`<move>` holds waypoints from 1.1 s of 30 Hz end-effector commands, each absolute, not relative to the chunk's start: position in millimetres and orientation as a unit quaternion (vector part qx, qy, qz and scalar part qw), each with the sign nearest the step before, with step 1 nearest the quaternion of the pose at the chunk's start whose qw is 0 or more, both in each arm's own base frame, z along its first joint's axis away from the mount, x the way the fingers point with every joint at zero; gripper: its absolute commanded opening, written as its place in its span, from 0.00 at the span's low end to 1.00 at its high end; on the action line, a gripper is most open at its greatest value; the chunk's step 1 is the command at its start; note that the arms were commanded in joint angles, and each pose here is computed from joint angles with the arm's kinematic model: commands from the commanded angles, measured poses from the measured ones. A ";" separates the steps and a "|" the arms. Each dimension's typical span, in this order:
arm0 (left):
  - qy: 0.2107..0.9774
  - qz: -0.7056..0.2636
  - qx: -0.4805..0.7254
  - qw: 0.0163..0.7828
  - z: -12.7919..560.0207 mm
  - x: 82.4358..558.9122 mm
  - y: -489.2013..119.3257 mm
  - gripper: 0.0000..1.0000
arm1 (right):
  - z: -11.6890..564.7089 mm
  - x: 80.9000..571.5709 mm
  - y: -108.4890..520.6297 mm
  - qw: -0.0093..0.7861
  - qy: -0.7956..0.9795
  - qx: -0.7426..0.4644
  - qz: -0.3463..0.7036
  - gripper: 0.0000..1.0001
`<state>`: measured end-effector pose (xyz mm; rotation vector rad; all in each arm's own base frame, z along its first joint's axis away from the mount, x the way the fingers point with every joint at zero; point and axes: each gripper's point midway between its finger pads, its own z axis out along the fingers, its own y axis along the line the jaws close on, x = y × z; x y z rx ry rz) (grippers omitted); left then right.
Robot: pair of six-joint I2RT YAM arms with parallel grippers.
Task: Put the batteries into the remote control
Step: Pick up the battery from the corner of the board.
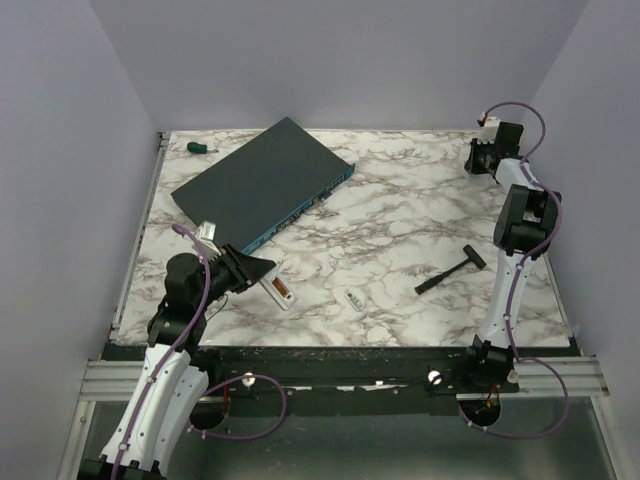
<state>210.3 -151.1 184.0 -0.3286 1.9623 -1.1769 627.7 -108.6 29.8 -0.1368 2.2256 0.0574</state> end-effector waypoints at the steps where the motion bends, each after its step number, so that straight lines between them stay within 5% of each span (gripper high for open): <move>1: 0.767 -0.463 -0.118 0.429 200.3 214.7 -149.9 0.00 | 44.3 622.2 -108.9 0.434 0.900 -0.032 0.034 0.01; 14: 0.761 -0.467 -0.103 0.438 216.7 218.2 -151.5 0.00 | 153.5 603.6 -13.9 0.524 0.823 0.024 0.218 0.01; 25: 0.756 -0.447 -0.113 0.464 241.5 217.7 -137.3 0.00 | 240.2 423.2 180.7 0.572 0.679 0.035 0.458 0.01; 33: 0.752 -0.425 -0.092 0.494 261.5 199.1 -129.2 0.00 | 253.7 341.2 234.5 0.521 0.696 -0.035 0.493 0.01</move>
